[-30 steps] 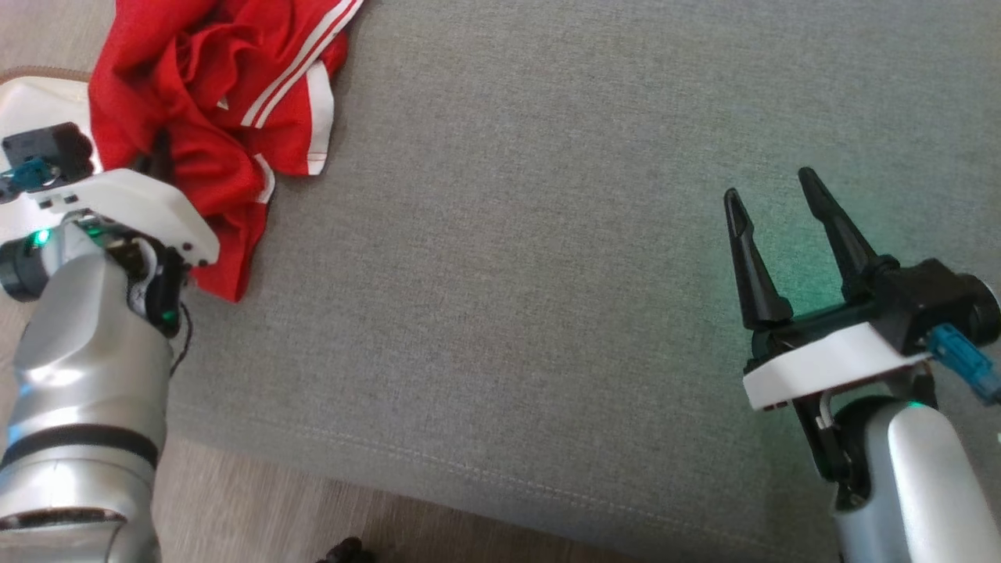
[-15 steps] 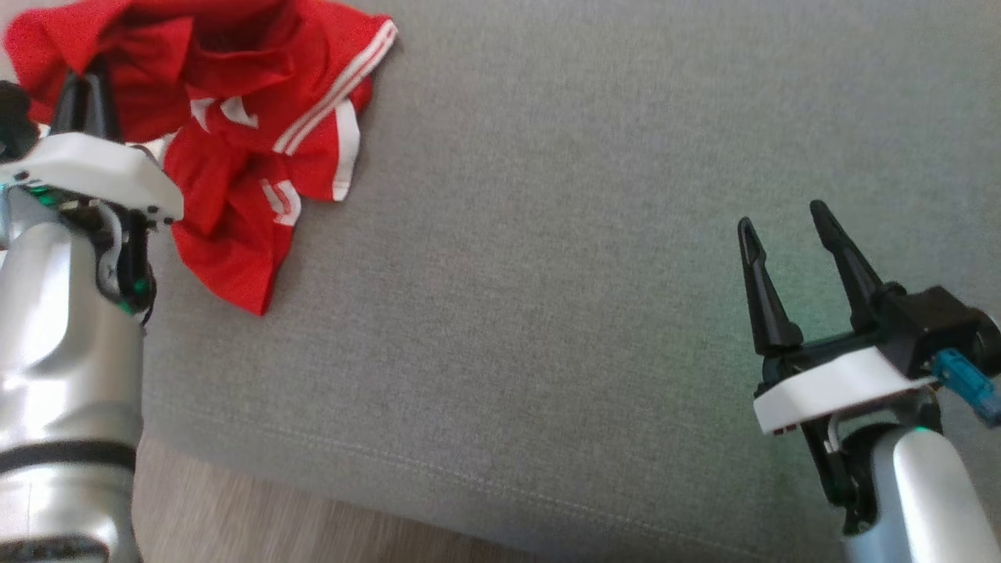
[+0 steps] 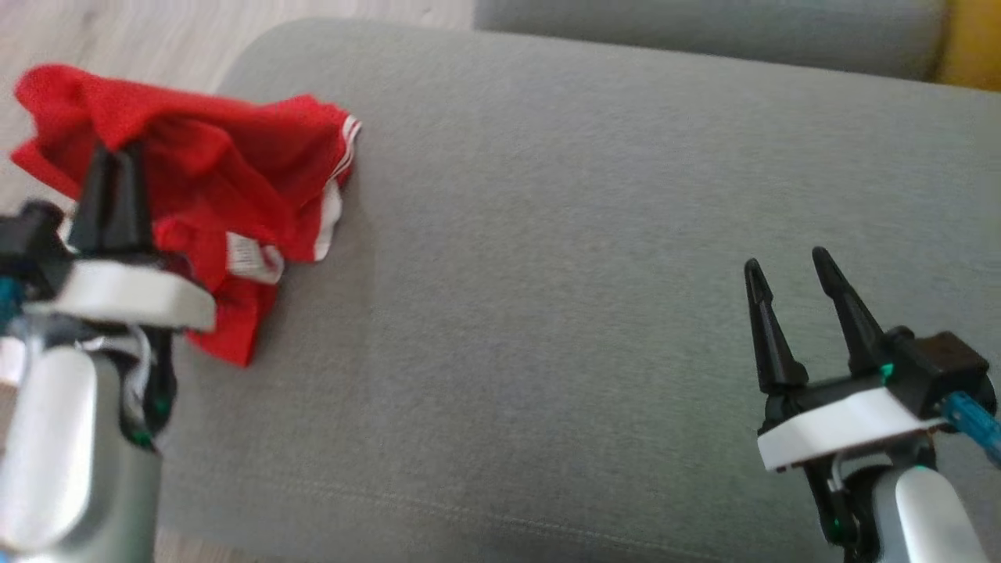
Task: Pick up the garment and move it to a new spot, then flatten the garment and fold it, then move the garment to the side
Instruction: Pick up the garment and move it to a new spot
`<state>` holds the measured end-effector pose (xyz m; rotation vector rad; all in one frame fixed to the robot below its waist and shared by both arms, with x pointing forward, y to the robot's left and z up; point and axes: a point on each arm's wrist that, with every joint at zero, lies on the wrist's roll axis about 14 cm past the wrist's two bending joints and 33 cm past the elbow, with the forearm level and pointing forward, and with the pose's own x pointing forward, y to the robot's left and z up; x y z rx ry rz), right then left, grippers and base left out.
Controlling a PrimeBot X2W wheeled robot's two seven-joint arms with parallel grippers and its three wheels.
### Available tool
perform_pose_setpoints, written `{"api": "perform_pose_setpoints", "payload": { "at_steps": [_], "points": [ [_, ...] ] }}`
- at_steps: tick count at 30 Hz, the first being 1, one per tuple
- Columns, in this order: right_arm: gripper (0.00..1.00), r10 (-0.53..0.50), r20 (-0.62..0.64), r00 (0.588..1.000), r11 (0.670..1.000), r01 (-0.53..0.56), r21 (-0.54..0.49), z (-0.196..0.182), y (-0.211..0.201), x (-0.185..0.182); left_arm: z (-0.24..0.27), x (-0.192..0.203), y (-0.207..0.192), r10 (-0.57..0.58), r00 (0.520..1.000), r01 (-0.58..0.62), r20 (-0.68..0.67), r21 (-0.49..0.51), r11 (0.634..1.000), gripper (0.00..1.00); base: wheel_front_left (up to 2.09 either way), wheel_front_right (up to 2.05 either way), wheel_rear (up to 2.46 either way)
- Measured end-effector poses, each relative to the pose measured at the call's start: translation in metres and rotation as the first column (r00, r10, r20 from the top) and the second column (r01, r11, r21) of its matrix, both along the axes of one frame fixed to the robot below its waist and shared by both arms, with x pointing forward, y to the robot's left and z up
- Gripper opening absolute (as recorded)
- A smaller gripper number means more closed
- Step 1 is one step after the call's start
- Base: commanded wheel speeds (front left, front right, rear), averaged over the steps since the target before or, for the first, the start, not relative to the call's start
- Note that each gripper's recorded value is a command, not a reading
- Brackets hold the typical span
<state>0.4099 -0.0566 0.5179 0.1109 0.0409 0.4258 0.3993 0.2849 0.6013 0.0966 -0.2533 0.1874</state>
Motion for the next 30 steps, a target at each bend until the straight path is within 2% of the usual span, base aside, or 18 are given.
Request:
{"api": "perform_pose_setpoints", "payload": {
  "at_steps": [5,10,17,18,20,26,30],
  "points": [
    [1.0,-0.066,-0.005,0.998,0.998,0.066,-0.003,0.001,-0.024,-0.011,0.003,0.002,-0.063,-0.167,0.986,0.166,-0.002,-0.028,0.986,0.0,0.0,0.0,0.0],
    [1.0,-0.148,-0.008,0.989,0.989,0.149,0.008,0.001,-0.053,-0.016,-0.002,0.018,-0.139,-0.369,0.929,0.367,-0.004,-0.083,0.926,0.0,0.0,0.0,0.0],
    [1.0,-0.258,-0.032,0.966,0.966,0.258,-0.007,-0.009,-0.09,-0.02,-0.024,0.044,-0.243,-0.62,0.783,0.609,-0.055,-0.134,0.782,0.0,0.0,0.0,0.0],
    [1.0,-0.258,-0.032,0.966,0.966,0.258,-0.007,-0.009,-0.09,-0.02,-0.024,0.044,-0.243,-0.62,0.783,0.609,-0.055,-0.134,0.782,0.0,0.0,0.0,0.0],
    [1.0,-0.287,-0.042,0.957,0.958,0.286,-0.015,-0.012,-0.1,-0.021,-0.031,0.049,-0.267,-0.672,0.738,0.66,-0.066,-0.137,0.739,0.0,0.0,0.0,0.0],
    [1.0,-0.355,-0.067,0.932,0.935,0.354,-0.031,-0.023,-0.124,-0.017,-0.05,0.048,-0.338,-0.816,0.573,0.802,-0.082,-0.151,0.578,0.0,0.0,0.0,0.0],
    [1.0,-0.386,-0.088,0.918,0.923,0.384,-0.04,-0.033,-0.135,-0.015,-0.059,0.047,-0.368,-0.871,0.486,0.855,-0.078,-0.166,0.492,0.0,0.0,0.0,0.0]
  ]
}}
